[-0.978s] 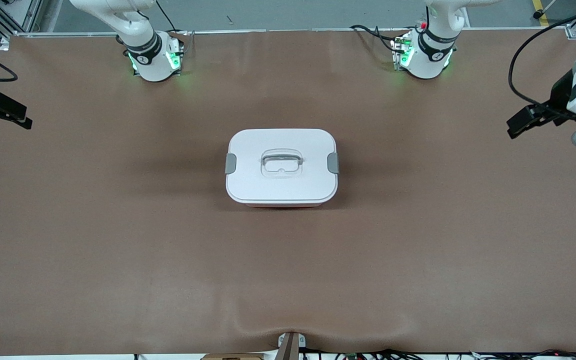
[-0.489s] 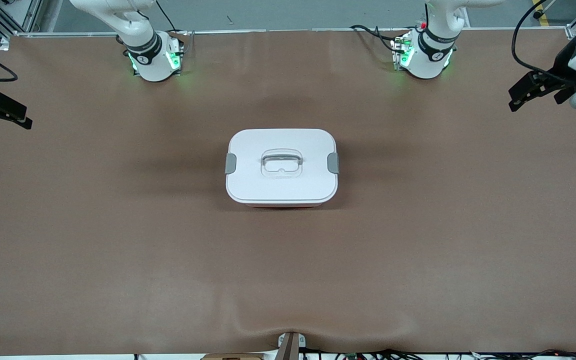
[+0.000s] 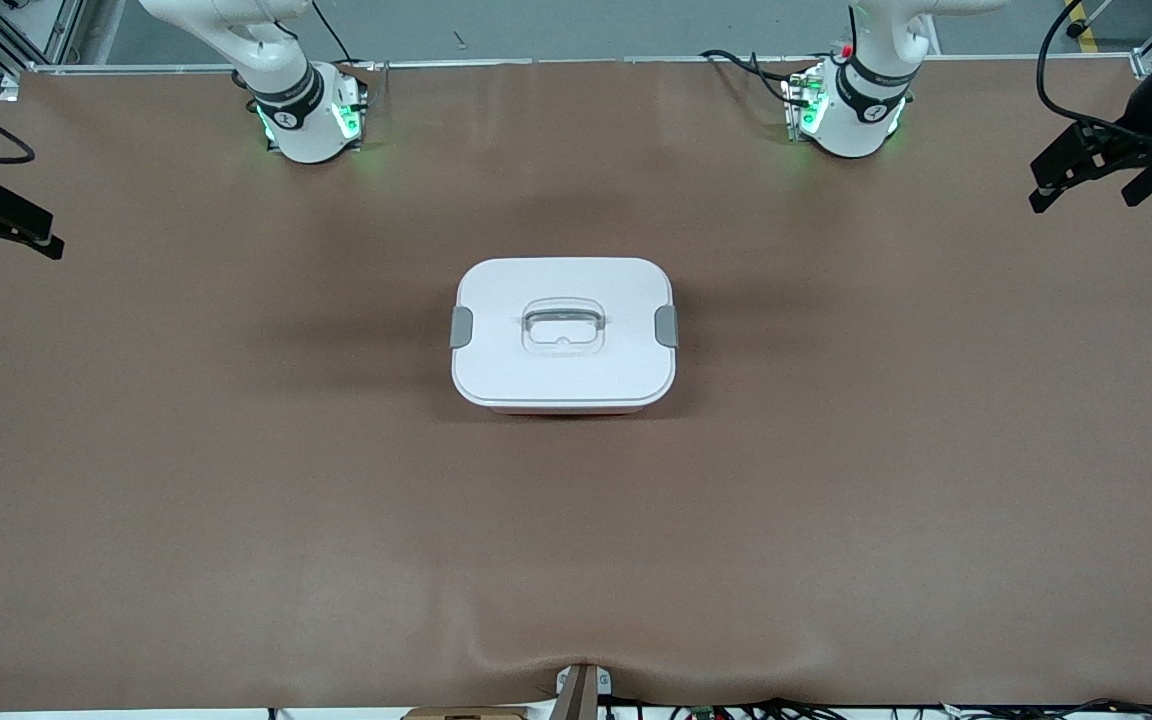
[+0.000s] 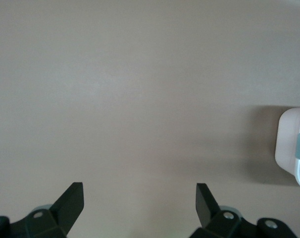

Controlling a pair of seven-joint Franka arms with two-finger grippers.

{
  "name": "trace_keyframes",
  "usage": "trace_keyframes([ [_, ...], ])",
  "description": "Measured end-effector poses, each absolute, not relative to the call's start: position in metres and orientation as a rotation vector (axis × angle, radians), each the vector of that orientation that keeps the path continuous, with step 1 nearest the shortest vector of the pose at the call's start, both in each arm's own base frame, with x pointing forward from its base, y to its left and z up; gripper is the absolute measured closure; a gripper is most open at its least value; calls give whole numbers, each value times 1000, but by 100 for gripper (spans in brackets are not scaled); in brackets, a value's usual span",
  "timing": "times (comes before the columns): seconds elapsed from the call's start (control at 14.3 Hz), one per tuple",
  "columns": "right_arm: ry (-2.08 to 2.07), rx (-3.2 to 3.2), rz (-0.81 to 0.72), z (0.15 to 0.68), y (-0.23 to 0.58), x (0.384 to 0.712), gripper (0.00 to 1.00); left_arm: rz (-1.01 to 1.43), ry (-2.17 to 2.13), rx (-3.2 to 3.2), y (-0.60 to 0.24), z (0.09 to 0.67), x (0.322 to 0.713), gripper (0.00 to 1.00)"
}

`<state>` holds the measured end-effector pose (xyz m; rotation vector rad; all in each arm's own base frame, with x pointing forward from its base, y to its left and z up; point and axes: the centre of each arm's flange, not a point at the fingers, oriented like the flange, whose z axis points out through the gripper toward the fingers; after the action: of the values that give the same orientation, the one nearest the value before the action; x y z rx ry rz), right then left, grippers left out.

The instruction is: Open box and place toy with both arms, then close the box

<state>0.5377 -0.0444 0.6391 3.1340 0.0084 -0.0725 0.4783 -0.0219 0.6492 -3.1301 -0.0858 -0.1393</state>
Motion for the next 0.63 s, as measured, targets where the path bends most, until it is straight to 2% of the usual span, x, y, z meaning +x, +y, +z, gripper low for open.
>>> trace_keyframes([
  [0.63,6,3133,-52,644,-45,539,0,-161,-30,-3144,-42,653,495,0],
])
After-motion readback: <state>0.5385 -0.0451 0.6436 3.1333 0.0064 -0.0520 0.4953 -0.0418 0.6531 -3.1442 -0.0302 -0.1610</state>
